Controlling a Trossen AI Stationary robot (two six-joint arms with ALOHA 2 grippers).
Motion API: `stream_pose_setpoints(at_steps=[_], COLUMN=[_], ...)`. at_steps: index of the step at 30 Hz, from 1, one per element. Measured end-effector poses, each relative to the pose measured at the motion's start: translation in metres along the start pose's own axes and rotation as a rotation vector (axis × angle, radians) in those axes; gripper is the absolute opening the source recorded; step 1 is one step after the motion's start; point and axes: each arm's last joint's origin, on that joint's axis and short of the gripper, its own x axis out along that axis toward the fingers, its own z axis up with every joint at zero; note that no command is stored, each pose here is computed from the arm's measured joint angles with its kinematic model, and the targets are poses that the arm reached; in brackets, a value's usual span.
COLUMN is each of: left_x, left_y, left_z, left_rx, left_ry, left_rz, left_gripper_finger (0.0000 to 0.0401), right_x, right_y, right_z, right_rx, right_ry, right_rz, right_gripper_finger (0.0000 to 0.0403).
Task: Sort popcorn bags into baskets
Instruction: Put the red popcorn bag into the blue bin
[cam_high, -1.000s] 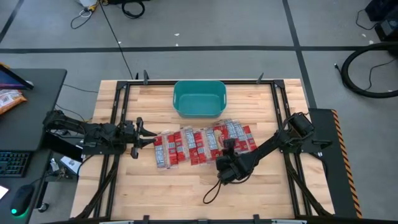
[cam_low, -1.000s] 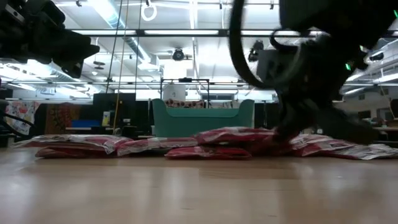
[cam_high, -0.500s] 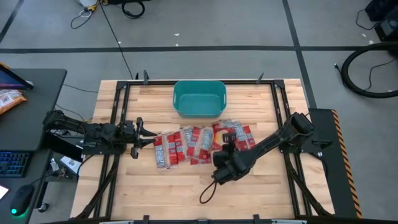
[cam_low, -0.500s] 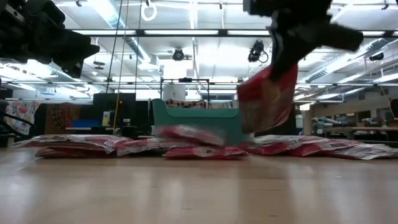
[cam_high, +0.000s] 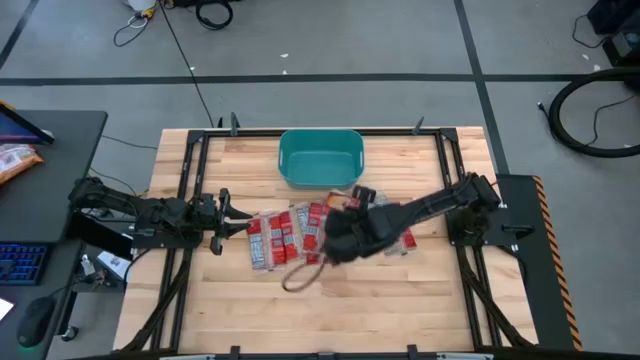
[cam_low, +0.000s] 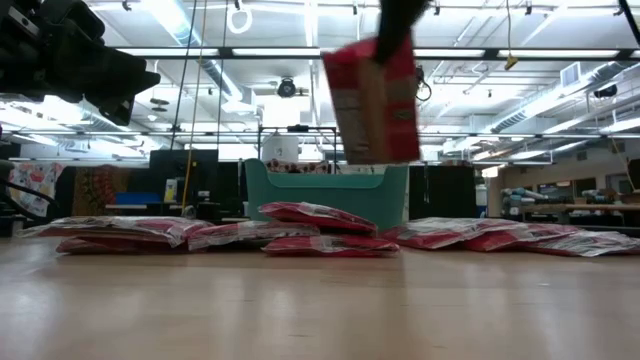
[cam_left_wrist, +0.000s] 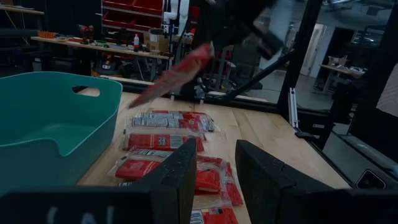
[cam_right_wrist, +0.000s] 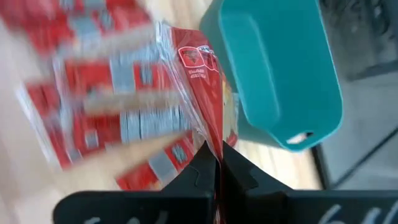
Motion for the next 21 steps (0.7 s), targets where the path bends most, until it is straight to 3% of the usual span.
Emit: stream_pose_setpoints(at_steps=[8,15,21], left_x=[0.000,0.000,0.000], left_y=[0.000,0.000,0.000], left_z=[0.000,0.000,0.000], left_rx=[0.000,0.000,0.000], left_ry=[0.000,0.000,0.000], left_rz=[0.000,0.000,0.000], left_gripper_finger=[0.0117,0.0117,0.0117], right_x=[0.017,0.057,0.078], right_y=[-0.060,-0.120,-0.153], right_z=[0.043,0.059,0.066], right_rx=[0.369,0.578,0.723], right_ry=[-0.029,0.011,-0.003], right_rz=[0.037,-0.003,-0.007], right_gripper_finger=[0.0010,0.0010,0.0010])
